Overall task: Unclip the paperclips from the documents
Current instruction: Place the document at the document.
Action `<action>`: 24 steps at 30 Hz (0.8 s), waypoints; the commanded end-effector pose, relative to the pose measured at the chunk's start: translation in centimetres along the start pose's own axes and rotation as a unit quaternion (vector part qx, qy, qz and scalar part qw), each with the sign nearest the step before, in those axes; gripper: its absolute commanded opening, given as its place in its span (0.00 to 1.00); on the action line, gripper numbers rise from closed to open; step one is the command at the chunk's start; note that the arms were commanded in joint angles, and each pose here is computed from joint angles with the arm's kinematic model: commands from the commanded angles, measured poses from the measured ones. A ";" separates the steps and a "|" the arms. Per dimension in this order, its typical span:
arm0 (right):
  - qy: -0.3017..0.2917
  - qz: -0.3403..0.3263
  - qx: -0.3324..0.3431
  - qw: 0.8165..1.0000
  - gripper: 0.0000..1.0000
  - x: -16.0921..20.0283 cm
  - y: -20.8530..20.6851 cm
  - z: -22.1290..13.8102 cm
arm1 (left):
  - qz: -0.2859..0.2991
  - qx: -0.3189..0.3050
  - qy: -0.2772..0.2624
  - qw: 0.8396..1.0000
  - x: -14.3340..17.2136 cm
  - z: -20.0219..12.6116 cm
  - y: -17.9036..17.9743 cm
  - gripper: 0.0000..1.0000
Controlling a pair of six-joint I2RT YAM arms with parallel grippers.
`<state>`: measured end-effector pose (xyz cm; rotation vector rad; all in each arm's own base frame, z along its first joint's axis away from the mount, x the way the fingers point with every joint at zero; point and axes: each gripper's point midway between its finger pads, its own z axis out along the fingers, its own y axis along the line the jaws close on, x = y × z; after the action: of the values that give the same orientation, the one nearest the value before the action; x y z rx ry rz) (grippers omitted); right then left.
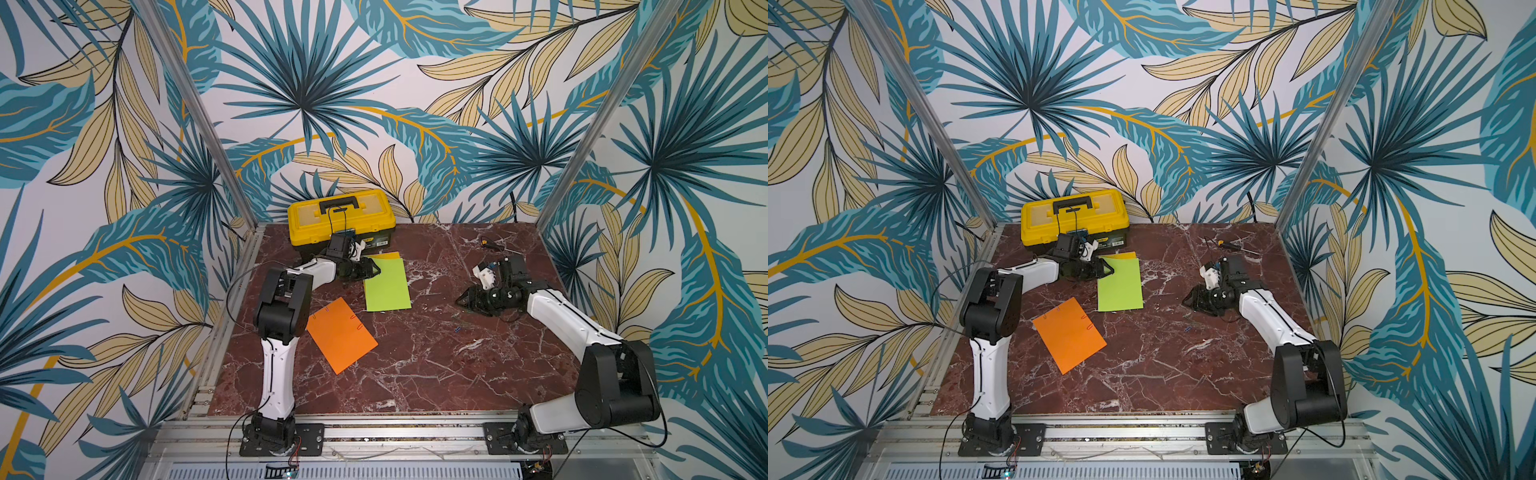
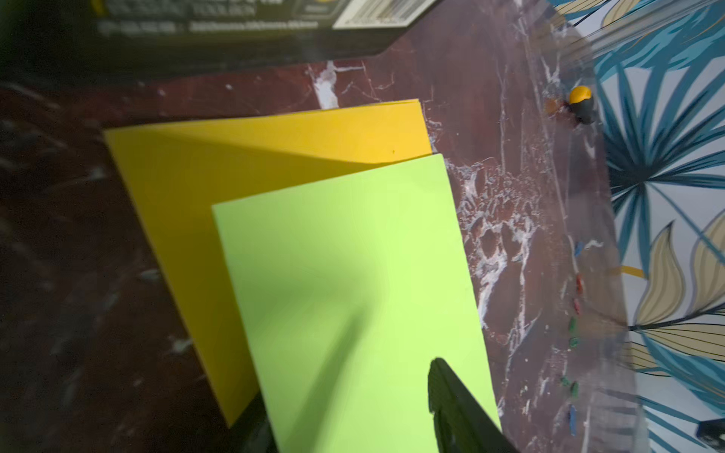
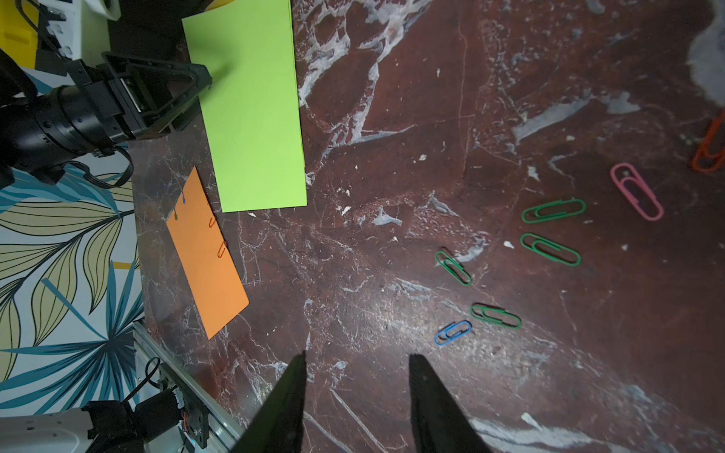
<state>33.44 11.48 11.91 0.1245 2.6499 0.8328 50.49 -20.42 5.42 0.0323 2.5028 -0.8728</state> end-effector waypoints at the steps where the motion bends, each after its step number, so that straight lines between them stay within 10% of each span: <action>1: 0.000 0.002 -0.013 1.000 0.45 -0.3 0.4 0.0 | 0.028 -0.074 -0.027 0.997 -0.9 -2.6 0.6 0.62; 12: 0.002 0.003 -0.024 1.000 0.55 0.0 0.7 0.0 | 0.044 -0.137 -0.042 0.989 -0.1 -6.4 0.6 0.75; 24: 0.002 0.004 -0.047 0.999 0.58 0.4 1.2 0.5 | -0.028 -0.184 0.012 0.982 9.8 -11.7 1.7 0.74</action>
<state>33.47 12.37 12.16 0.1154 2.6191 0.9180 39.36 -14.34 8.91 -0.0707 2.5979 -0.4550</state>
